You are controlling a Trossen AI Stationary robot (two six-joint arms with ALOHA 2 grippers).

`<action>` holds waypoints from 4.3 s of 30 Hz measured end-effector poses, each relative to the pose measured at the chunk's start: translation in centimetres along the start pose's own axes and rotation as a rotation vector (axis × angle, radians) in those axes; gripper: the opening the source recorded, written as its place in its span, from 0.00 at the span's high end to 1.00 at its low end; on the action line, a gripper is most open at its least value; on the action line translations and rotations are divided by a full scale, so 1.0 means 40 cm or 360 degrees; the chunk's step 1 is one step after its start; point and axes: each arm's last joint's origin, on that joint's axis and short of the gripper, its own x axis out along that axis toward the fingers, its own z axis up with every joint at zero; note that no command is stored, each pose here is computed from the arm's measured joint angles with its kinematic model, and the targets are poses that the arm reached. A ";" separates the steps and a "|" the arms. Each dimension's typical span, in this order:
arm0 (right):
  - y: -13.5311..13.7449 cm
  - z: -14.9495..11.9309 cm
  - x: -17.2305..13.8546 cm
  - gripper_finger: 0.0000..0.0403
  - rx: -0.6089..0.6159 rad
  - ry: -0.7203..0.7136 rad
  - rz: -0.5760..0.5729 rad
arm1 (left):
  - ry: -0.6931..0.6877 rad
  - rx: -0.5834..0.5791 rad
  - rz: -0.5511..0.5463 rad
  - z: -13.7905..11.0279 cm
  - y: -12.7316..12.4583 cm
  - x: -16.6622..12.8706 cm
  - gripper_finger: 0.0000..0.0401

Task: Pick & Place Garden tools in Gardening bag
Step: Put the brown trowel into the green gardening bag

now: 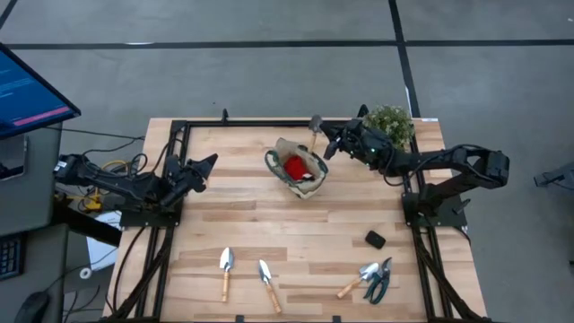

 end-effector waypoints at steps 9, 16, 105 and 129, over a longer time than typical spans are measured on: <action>-0.006 -0.014 0.000 1.00 -0.0122 0.0096 -0.0032 | -0.0005 -0.0008 -0.0003 0.001 -0.001 0.000 0.98; -0.011 -0.044 0.015 1.00 -0.0128 0.0137 -0.0045 | -0.0015 -0.0022 -0.0008 0.003 -0.002 0.000 0.98; 0.151 0.021 -0.427 0.65 0.0140 0.1671 0.0105 | 0.1654 -0.0768 0.0030 -0.232 -0.349 0.102 1.00; 0.161 0.018 -0.440 0.61 -0.0004 0.1641 0.0189 | 0.2354 -0.0421 0.1415 -0.312 -0.459 -0.089 0.95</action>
